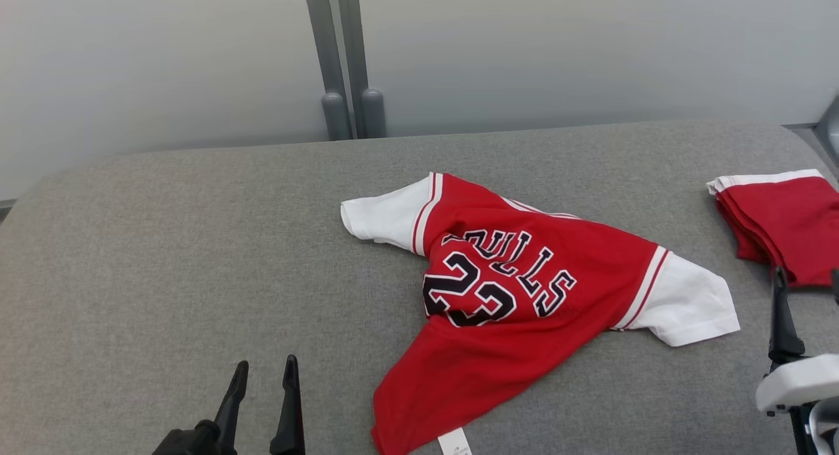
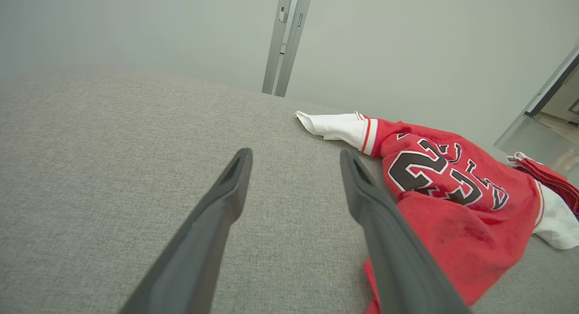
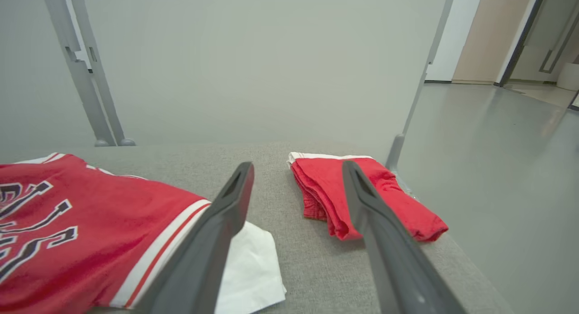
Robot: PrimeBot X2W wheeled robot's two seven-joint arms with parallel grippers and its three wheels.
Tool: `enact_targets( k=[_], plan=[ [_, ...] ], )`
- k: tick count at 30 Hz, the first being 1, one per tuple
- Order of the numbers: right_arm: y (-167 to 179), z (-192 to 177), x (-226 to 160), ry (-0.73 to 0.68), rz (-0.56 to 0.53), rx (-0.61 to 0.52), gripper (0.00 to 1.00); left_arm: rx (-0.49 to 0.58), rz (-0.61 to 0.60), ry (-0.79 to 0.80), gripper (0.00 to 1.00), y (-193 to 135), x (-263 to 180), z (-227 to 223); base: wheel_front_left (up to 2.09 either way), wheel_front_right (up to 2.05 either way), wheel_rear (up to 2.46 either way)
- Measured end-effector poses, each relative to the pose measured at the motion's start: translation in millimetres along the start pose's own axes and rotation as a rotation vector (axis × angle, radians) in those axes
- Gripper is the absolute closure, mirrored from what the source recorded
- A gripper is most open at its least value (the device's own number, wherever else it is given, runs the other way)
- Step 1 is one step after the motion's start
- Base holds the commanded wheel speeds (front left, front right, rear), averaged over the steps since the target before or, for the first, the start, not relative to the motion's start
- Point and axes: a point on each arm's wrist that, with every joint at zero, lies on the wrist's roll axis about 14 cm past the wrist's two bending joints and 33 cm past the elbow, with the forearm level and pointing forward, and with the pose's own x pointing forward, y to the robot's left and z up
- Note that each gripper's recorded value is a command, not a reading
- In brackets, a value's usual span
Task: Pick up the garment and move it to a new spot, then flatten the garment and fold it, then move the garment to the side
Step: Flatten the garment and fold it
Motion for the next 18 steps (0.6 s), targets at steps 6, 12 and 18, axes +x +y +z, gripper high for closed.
enact_targets(
  k=[6,12,18],
  plan=[
    [7.8,28.4,-38.7,-0.096,-0.006,-0.033,0.0,0.015,0.003,-0.01,0.0,1.7,-0.8,3.4,0.0,0.0,0.0],
    [2.4,34.3,-54.7,-0.112,-0.044,-0.022,0.0,0.023,0.03,-0.045,0.0,8.6,-5.5,14.5,0.0,0.0,0.0],
    [15.7,29.2,-57.5,-0.098,-0.006,-0.004,0.0,0.045,0.029,-0.053,0.0,12.1,-12.7,16.6,0.0,0.0,0.0]
  ],
)
